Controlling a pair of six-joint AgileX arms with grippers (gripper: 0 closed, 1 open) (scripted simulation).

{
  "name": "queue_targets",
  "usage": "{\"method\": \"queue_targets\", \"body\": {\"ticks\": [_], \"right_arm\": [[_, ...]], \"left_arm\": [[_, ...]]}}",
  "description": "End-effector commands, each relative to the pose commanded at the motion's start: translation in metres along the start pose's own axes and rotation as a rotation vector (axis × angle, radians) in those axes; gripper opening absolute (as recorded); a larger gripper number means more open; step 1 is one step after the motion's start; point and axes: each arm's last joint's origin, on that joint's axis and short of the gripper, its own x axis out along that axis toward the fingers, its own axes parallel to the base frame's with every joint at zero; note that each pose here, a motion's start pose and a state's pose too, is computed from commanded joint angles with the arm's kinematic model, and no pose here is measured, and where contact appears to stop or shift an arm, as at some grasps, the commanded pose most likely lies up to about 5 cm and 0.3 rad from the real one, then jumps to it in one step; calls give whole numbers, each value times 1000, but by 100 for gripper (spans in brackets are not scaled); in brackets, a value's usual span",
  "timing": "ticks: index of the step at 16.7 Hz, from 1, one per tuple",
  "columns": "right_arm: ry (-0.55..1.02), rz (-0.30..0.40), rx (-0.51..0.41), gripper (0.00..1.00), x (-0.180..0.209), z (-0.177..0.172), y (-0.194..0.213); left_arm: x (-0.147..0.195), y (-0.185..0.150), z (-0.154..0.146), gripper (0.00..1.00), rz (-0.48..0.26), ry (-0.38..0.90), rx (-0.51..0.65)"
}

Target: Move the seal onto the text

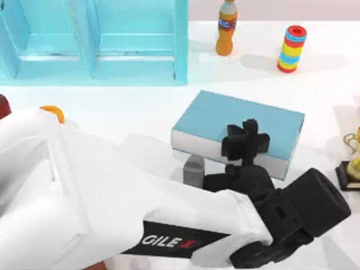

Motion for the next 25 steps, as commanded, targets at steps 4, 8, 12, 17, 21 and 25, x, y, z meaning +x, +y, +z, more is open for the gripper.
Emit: {"method": "queue_targets", "body": {"ticks": [4, 8, 12, 17, 21, 25], "right_arm": [[0, 0, 0, 100, 0, 0, 0], [0, 0, 0, 100, 0, 0, 0], [0, 0, 0, 100, 0, 0, 0], [0, 0, 0, 100, 0, 0, 0], [0, 0, 0, 100, 0, 0, 0], [0, 0, 0, 100, 0, 0, 0]], "left_arm": [[4, 14, -1, 0, 0, 0, 0], [8, 29, -1, 0, 0, 0, 0], [8, 29, -1, 8, 0, 0, 0], [8, 29, -1, 45, 0, 0, 0], [8, 29, -1, 75, 0, 0, 0], [8, 29, -1, 100, 0, 0, 0]]}}
